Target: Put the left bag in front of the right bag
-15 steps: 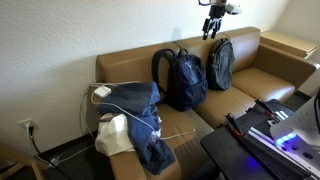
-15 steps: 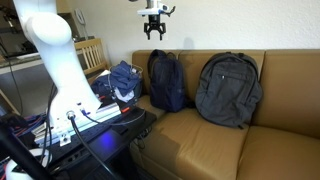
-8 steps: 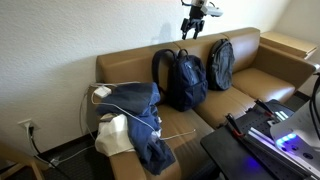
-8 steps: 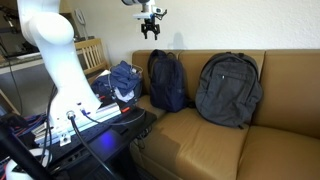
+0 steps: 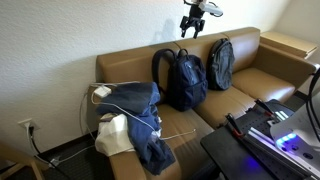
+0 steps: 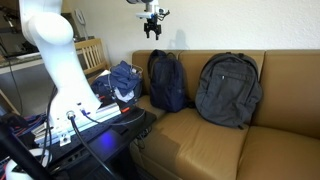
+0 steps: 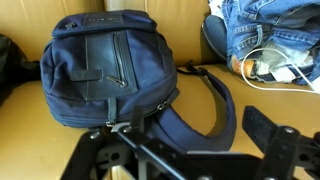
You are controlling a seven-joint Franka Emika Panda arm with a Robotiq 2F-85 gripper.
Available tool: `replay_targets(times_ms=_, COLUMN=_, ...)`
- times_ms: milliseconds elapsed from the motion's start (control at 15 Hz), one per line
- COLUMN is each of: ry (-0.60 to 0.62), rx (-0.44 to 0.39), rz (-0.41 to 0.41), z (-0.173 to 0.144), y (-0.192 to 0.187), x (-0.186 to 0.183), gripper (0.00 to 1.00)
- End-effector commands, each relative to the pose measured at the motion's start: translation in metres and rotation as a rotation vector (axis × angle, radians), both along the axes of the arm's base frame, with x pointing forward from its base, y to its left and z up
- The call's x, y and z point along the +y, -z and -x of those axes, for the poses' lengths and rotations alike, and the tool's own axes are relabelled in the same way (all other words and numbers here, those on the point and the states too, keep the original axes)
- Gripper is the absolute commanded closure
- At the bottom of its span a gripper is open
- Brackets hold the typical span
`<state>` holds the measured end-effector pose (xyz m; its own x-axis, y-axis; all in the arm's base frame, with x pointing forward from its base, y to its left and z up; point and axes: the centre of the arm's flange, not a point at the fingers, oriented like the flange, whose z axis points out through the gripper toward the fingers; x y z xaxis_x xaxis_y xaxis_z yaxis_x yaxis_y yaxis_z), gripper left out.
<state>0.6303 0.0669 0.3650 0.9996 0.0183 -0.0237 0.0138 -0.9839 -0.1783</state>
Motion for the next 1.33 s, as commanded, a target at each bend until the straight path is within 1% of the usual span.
replay_targets(times_ms=0, ry=0.177, rx=0.082, rz=-0.043, z=-0.034, y=0.039, x=-0.011, gripper=0.0)
replay_targets(times_ms=200, ry=0.338, rx=0.12, rz=-0.102, z=-0.043, y=0.082, x=-0.003, gripper=0.0)
replay_targets(times_ms=267, ry=0.4, rx=0.122, rz=-0.112, z=-0.042, y=0.093, x=-0.002, gripper=0.0)
replay_targets(times_ms=400, ry=0.512, rx=0.109, rz=-0.132, z=-0.043, y=0.113, x=-0.01, gripper=0.0)
replay_targets(times_ms=467, ry=0.566, rx=0.1, rz=-0.149, z=-0.04, y=0.112, x=-0.018, gripper=0.0)
replay_targets(times_ms=533, ry=0.479, rx=0.117, rz=-0.115, z=-0.037, y=0.111, x=-0.009, gripper=0.0)
replay_targets(times_ms=733, ry=0.489, rx=0.119, rz=-0.116, z=-0.037, y=0.116, x=-0.01, gripper=0.0)
replay_targets(times_ms=800, ry=0.564, rx=0.119, rz=-0.114, z=-0.043, y=0.119, x=-0.018, gripper=0.0)
replay_targets(times_ms=867, ry=0.623, rx=0.108, rz=-0.156, z=-0.049, y=0.122, x=-0.029, gripper=0.0)
replay_targets(times_ms=933, ry=0.671, rx=0.101, rz=-0.18, z=-0.052, y=0.125, x=-0.035, gripper=0.0)
replay_targets(times_ms=1133, ry=0.835, rx=0.019, rz=-0.202, z=-0.063, y=0.14, x=-0.055, gripper=0.0)
replay_targets(times_ms=1267, ry=0.914, rx=-0.042, rz=-0.212, z=-0.069, y=0.15, x=-0.061, gripper=0.0)
